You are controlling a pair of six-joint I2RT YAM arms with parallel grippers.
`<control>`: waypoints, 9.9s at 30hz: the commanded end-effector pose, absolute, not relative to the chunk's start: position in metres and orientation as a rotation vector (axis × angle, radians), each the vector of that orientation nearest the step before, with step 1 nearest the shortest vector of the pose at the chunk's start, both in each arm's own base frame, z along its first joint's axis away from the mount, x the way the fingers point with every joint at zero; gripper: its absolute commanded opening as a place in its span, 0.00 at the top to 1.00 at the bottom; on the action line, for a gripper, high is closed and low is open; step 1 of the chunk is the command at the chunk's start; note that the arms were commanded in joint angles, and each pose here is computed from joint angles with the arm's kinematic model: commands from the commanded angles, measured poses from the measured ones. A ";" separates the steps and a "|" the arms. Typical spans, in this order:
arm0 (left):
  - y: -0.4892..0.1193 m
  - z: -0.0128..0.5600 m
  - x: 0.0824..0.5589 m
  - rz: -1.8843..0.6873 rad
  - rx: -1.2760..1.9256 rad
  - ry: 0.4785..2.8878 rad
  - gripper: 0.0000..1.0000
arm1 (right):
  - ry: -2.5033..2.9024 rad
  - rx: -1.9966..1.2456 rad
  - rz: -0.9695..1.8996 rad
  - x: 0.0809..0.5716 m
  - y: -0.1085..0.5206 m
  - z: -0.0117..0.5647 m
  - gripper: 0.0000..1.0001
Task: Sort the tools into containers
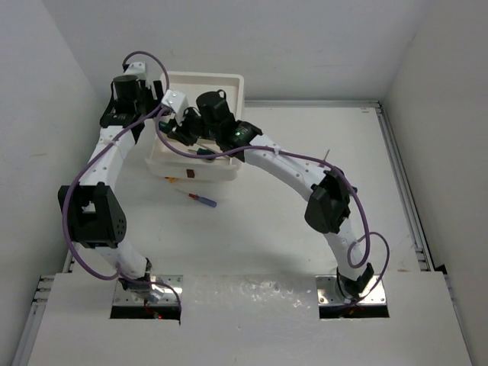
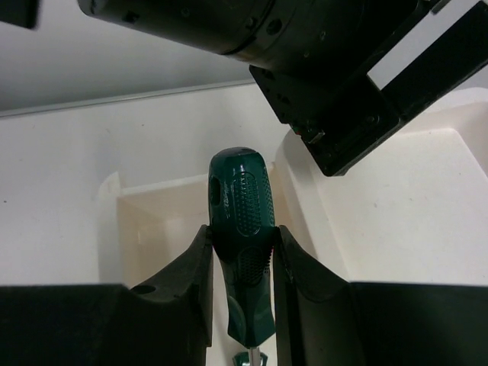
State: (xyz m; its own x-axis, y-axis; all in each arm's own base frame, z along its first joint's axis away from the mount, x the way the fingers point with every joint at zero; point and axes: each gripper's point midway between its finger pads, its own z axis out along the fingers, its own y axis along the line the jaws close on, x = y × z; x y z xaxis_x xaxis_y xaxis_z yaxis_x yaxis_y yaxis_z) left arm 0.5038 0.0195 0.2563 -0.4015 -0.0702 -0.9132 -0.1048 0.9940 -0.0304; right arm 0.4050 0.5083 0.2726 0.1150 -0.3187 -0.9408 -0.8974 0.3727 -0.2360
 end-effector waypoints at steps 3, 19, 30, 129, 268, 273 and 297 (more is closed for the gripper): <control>0.020 0.295 0.509 0.007 -0.174 1.860 0.25 | 1.517 -1.147 0.542 0.421 0.498 0.253 0.76; 0.027 0.276 0.517 0.049 -0.181 1.892 0.25 | 1.580 -1.091 0.451 0.433 0.486 0.232 0.37; 0.028 0.270 0.520 0.058 -0.183 1.906 0.26 | 1.593 -1.129 0.554 0.420 0.496 0.219 0.44; 0.022 0.253 0.539 -0.084 -0.422 1.879 1.00 | 1.739 -1.144 0.547 0.406 0.447 0.205 0.49; 0.025 0.234 0.537 -0.010 -0.309 1.911 1.00 | 1.595 -0.307 0.455 0.378 0.418 0.333 0.38; 0.024 0.229 0.538 -0.019 -0.309 1.923 1.00 | 1.709 -0.290 0.295 0.353 0.387 0.267 0.46; 0.009 0.233 0.536 -0.086 -0.215 1.931 1.00 | 1.794 -0.213 0.393 0.381 0.446 0.181 0.75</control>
State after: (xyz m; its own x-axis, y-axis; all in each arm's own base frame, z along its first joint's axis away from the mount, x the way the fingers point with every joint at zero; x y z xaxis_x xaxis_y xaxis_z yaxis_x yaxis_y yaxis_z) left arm 0.5378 0.0050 0.2517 -0.2979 -0.1824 -0.9370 -0.1050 0.9819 -0.1577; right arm 0.3412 0.4554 0.1473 -0.3070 -0.0935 -0.9471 -0.4231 0.9048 0.0479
